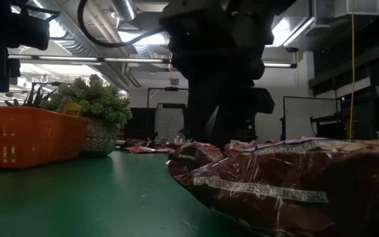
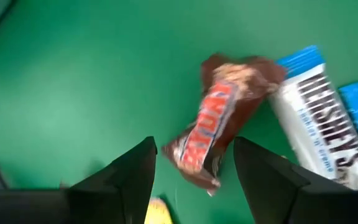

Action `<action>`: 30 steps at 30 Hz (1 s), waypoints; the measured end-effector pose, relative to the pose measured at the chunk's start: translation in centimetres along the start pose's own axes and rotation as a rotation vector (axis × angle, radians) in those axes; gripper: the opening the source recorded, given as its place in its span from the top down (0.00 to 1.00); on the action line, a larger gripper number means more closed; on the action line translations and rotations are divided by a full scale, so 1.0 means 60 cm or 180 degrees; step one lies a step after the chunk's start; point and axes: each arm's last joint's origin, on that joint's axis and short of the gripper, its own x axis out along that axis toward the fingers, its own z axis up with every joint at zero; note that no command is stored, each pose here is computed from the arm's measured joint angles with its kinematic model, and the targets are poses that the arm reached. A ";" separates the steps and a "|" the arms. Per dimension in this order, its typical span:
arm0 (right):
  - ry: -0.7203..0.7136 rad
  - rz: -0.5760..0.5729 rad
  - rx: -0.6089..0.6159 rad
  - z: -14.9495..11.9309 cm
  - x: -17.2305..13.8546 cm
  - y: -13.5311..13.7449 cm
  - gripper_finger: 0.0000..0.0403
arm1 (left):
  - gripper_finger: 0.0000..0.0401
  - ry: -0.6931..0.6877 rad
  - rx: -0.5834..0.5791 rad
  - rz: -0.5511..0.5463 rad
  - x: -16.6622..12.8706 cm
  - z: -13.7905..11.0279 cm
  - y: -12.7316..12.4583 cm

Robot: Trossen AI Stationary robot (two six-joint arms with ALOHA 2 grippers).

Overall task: Sort candy
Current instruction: Put the brown chocolate into the green bin

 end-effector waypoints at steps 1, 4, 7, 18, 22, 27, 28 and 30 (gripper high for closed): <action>-0.0048 -0.0031 0.0011 0.001 0.000 0.000 0.46 | 0.60 0.0001 0.0000 0.0001 0.000 0.000 0.000; -0.0137 -0.0091 0.0014 0.002 0.000 -0.001 0.46 | 0.60 0.0001 0.0001 0.0000 0.000 0.000 0.000; -0.0149 -0.0100 0.0008 0.002 0.000 -0.001 0.46 | 0.60 0.0001 0.0000 0.0000 0.000 0.000 0.000; -0.0036 -0.0132 -0.0026 -0.001 0.041 -0.006 0.46 | 0.60 0.0006 -0.0001 0.0007 0.000 0.000 0.000; -0.0066 -0.0177 -0.0107 -0.001 0.041 -0.008 0.51 | 0.60 -0.0028 0.0001 0.0034 0.000 0.000 0.001; -0.0074 -0.0191 -0.0114 -0.001 0.042 -0.008 0.66 | 0.60 -0.0076 0.0001 0.0069 0.000 0.001 0.001; -0.0074 -0.0192 -0.0127 -0.001 0.043 -0.008 0.70 | 0.60 -0.0078 0.0000 0.0069 0.000 0.001 0.001; -0.0088 -0.0171 -0.0195 0.000 0.043 -0.007 0.76 | 0.60 -0.0079 0.0000 0.0068 0.000 0.001 0.001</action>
